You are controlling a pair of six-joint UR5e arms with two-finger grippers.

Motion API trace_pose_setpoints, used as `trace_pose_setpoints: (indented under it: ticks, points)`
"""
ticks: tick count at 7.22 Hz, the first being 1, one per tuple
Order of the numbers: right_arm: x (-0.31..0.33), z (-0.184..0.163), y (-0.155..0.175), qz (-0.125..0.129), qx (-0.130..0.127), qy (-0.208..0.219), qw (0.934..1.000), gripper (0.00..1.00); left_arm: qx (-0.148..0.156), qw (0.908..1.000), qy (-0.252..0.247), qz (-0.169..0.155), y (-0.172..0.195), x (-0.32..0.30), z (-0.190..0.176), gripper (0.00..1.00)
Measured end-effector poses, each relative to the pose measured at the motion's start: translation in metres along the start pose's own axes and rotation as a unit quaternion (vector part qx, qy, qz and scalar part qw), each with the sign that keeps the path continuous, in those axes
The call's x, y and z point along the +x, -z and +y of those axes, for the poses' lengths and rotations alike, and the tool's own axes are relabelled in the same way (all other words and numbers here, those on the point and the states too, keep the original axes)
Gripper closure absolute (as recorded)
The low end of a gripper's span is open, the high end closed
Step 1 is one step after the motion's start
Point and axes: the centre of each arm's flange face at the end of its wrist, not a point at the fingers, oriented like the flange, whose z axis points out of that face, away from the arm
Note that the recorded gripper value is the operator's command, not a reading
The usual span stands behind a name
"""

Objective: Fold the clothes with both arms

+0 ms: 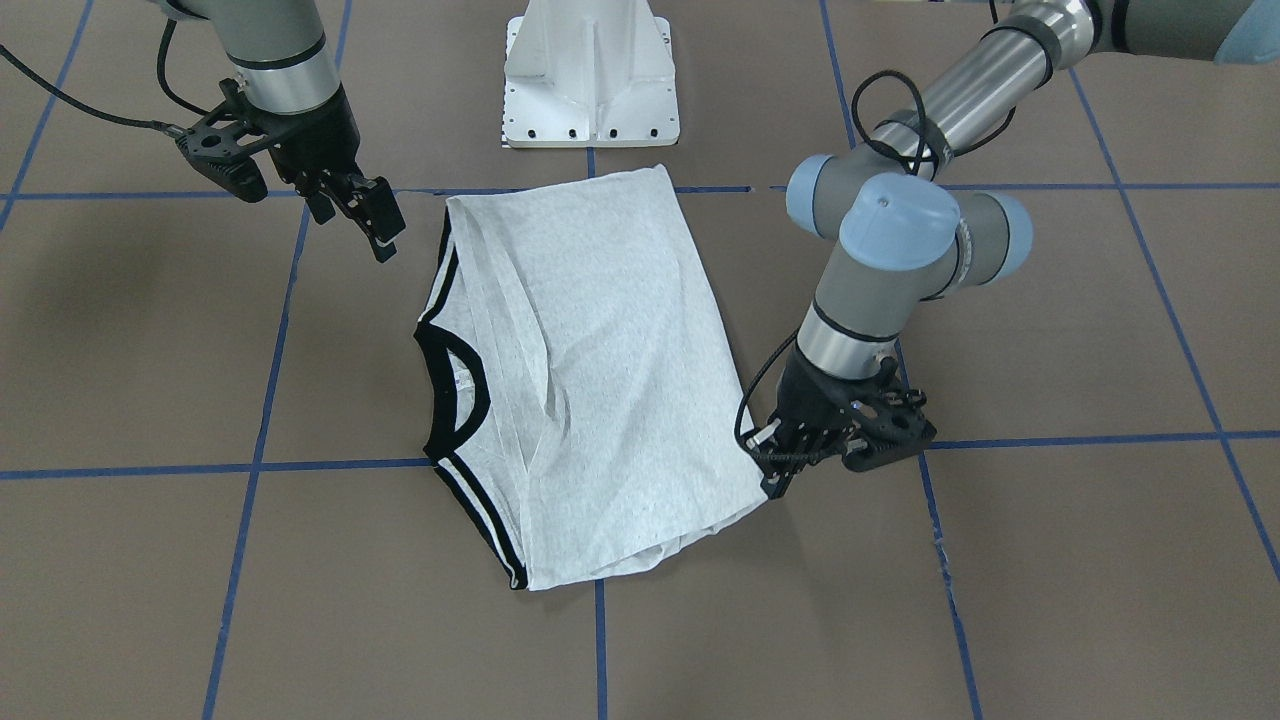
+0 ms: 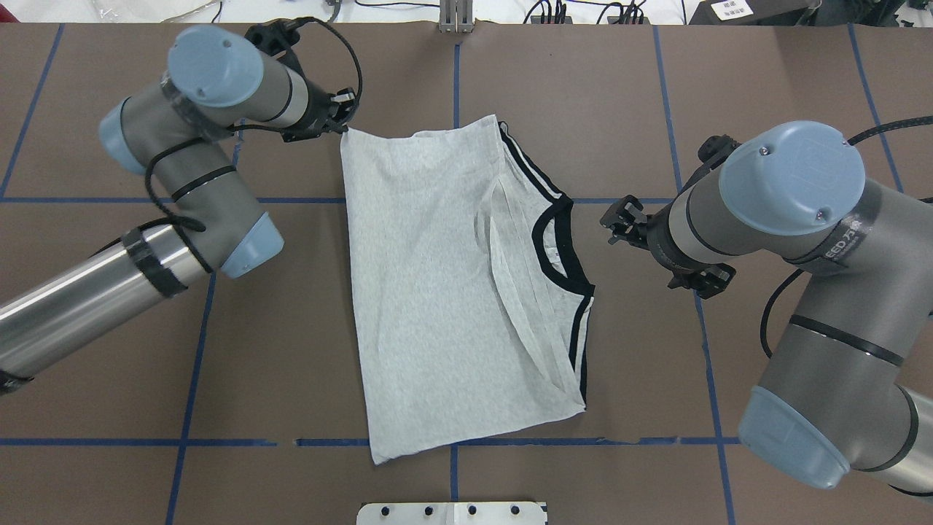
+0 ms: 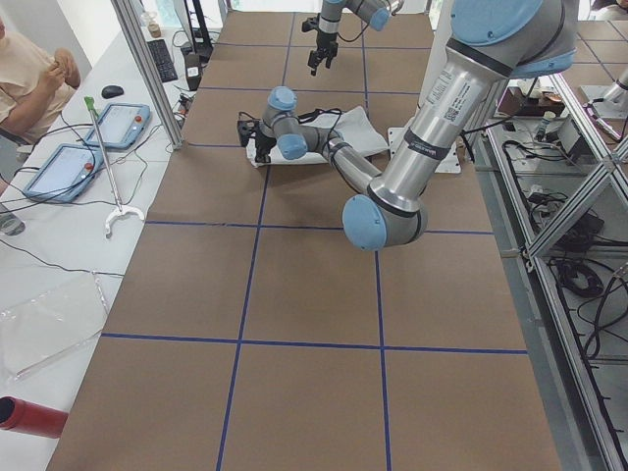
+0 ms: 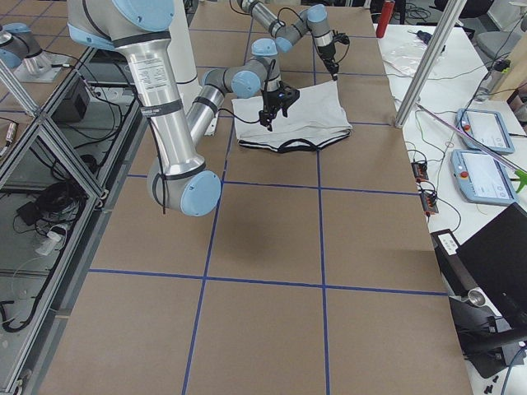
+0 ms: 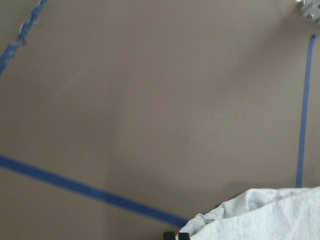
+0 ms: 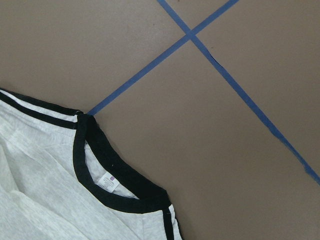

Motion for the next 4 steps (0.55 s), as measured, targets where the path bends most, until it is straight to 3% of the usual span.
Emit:
trace_pose_setpoints:
  ticks: [1, 2, 4]
  points:
    - [-0.006, 0.001, 0.004, -0.007, 0.000, 0.001, 1.0000, 0.00, 0.016, 0.9999, 0.003, -0.001, -0.023, 0.022, -0.022, 0.62]
    - [-0.012, 0.003, 0.007, -0.013, -0.001, 0.004, 0.9999, 0.00, 0.027, 0.9996, 0.001, 0.003, -0.033, 0.033, -0.033, 0.53]
    - [-0.028, 0.017, -0.012, -0.040, -0.012, 0.022, 0.9989, 0.00, 0.016, 0.9995, -0.012, 0.025, -0.020, 0.033, -0.033, 0.50]
